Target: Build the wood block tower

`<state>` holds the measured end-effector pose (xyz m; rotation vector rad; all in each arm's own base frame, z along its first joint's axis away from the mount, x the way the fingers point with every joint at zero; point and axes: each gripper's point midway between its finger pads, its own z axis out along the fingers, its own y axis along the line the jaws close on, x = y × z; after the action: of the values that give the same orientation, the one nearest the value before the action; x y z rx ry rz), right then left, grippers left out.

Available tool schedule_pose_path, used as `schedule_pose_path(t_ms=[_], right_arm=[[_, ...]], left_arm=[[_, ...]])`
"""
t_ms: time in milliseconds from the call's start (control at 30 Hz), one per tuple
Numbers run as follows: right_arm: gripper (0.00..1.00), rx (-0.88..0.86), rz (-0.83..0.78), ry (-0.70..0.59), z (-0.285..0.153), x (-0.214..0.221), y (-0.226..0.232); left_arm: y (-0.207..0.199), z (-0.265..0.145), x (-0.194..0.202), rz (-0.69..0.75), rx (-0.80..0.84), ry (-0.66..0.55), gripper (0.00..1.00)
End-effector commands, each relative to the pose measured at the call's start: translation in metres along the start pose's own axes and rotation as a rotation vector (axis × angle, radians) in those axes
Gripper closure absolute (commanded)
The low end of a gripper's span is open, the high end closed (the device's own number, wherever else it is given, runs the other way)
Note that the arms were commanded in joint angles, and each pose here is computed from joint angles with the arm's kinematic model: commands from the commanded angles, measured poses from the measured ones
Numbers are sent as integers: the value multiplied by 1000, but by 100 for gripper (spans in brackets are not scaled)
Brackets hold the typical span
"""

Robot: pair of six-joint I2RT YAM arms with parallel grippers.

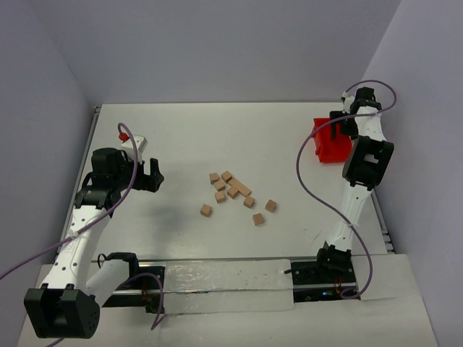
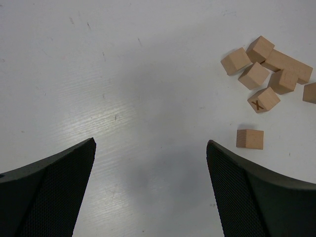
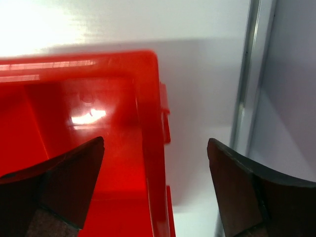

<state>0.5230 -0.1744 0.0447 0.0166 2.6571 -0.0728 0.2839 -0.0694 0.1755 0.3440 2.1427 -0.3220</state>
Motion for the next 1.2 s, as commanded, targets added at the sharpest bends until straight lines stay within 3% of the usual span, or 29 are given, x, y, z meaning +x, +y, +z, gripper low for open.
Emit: schedule_pose_path(t_ms=[0,267,433,533,667,800,1000,1167], right_arm=[[5,64,-21,-152,-93,-49,-7],[1,43,-128,-311,-207,-71,38],[0,-36,-255,-413,-274,-57,110],[1,-97,-337,-428,-283,-40,158],[1,-234,-431,-336,-258,30,242],[0,-313,-476,-271,-231,86,296],[0,-362,-505,-216,-209,138,339],[3,-334,-569,-187,-194,155,356]], left_arm=[[-3,-5,-9,21,19,-40,1],[-9,-9,-10,41,45,-57,1],[-14,-13,-11,65,72,-73,1],[-16,-13,-9,73,82,-76,1],[-16,-12,-9,74,84,-72,1],[-19,-12,-9,77,104,-69,1],[-16,-9,-8,55,90,-51,1],[-15,-9,-9,51,87,-51,1]])
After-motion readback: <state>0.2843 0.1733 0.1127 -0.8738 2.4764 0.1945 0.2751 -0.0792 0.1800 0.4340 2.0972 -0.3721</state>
